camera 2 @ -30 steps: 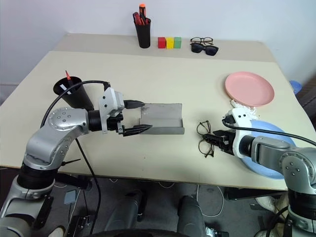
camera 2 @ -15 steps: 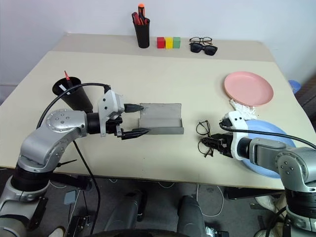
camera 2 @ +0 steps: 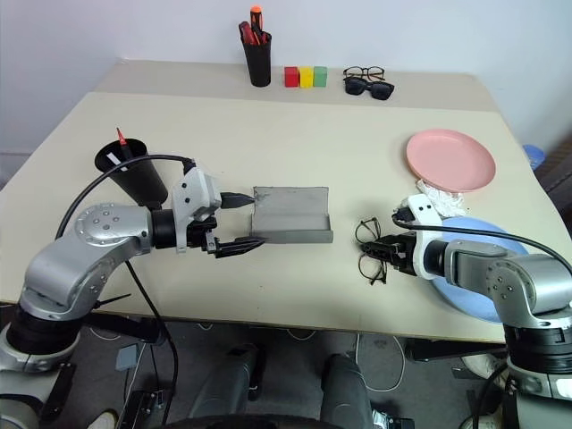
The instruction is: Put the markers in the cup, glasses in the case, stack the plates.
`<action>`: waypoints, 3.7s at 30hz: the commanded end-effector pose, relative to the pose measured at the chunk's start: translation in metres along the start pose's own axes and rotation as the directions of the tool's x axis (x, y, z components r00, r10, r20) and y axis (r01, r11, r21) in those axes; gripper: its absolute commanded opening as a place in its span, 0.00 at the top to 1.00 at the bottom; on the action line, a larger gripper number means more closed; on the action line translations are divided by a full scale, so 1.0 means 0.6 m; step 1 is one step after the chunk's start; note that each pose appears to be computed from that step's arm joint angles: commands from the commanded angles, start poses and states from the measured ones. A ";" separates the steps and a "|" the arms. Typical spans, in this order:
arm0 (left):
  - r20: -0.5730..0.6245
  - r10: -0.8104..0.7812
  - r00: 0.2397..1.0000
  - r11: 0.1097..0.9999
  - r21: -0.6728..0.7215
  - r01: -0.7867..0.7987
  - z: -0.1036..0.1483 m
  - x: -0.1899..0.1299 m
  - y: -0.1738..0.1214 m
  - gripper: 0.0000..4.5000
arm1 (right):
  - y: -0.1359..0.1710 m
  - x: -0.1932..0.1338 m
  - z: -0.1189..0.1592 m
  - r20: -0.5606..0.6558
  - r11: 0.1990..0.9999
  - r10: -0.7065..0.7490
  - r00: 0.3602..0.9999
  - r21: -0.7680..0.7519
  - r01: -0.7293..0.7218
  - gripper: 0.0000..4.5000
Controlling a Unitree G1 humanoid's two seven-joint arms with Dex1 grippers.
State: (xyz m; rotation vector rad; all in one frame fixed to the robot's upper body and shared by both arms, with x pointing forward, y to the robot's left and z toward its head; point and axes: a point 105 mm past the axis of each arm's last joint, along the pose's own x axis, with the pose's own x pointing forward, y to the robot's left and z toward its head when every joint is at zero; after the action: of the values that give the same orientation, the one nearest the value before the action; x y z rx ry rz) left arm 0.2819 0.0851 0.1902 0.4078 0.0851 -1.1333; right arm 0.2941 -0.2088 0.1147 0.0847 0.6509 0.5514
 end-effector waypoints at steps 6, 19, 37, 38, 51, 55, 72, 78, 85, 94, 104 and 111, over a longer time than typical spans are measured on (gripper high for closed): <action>0.018 0.026 1.000 0.999 0.039 -0.026 0.016 -0.011 0.003 0.10 | 0.002 -0.004 0.009 0.028 1.000 0.014 1.000 -0.025 -0.013 0.83; 0.122 0.101 0.987 0.994 0.037 -0.106 0.032 -0.007 0.033 0.10 | 0.038 -0.049 0.081 0.225 0.985 0.142 0.964 -0.133 -0.114 0.99; 0.201 -0.140 0.970 0.981 -0.106 0.163 -0.061 -0.155 -0.002 0.10 | 0.170 0.101 0.196 0.328 0.845 0.376 0.867 -0.505 -0.175 0.99; 0.183 -0.159 0.970 0.978 -0.108 0.181 -0.066 -0.161 -0.003 0.10 | 0.173 0.110 0.196 0.321 0.839 0.381 0.867 -0.513 -0.179 0.99; 0.173 -0.131 0.976 0.989 -0.047 0.141 -0.072 -0.166 0.011 0.10 | 0.183 0.130 0.137 0.092 0.723 0.451 0.888 -0.621 -0.303 0.99; 0.169 -0.094 0.981 0.994 -0.042 0.103 -0.077 -0.162 0.025 0.10 | 0.180 0.124 0.125 0.058 0.722 0.446 0.893 -0.613 -0.320 0.79; 0.022 0.127 0.992 0.979 0.159 -0.128 -0.023 0.039 0.218 0.53 | 0.073 -0.057 0.020 0.278 0.744 0.144 0.950 -0.664 0.081 0.47; -0.083 0.119 0.989 0.971 0.216 -0.099 -0.021 0.119 0.228 0.99 | 0.066 -0.097 -0.047 0.322 0.788 0.099 0.941 -0.603 0.123 0.47; -0.225 0.045 0.973 0.965 0.263 0.016 -0.045 0.159 0.205 0.99 | 0.080 -0.118 -0.053 0.405 0.804 0.080 0.911 -0.566 0.181 0.47; -0.299 -0.132 0.945 0.979 0.109 0.172 -0.065 0.152 0.178 0.99 | 0.082 -0.122 -0.041 0.448 0.811 0.082 0.890 -0.549 0.202 0.47; -0.331 -0.514 0.791 0.848 -0.054 0.528 -0.073 0.120 0.112 0.99 | 0.069 -0.112 -0.021 0.479 0.825 0.051 0.876 -0.514 0.234 0.47; -0.005 -0.423 0.906 0.895 0.154 0.419 0.003 0.167 0.084 0.99 | -0.014 -0.111 -0.041 0.450 0.828 -0.273 0.850 -0.340 0.445 0.47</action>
State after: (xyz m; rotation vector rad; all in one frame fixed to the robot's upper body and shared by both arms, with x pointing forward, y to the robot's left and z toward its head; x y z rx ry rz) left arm 0.3710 0.0421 0.1361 0.5718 0.3098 -1.5936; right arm 0.2381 -0.2361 0.1308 -0.3352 0.1121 0.3800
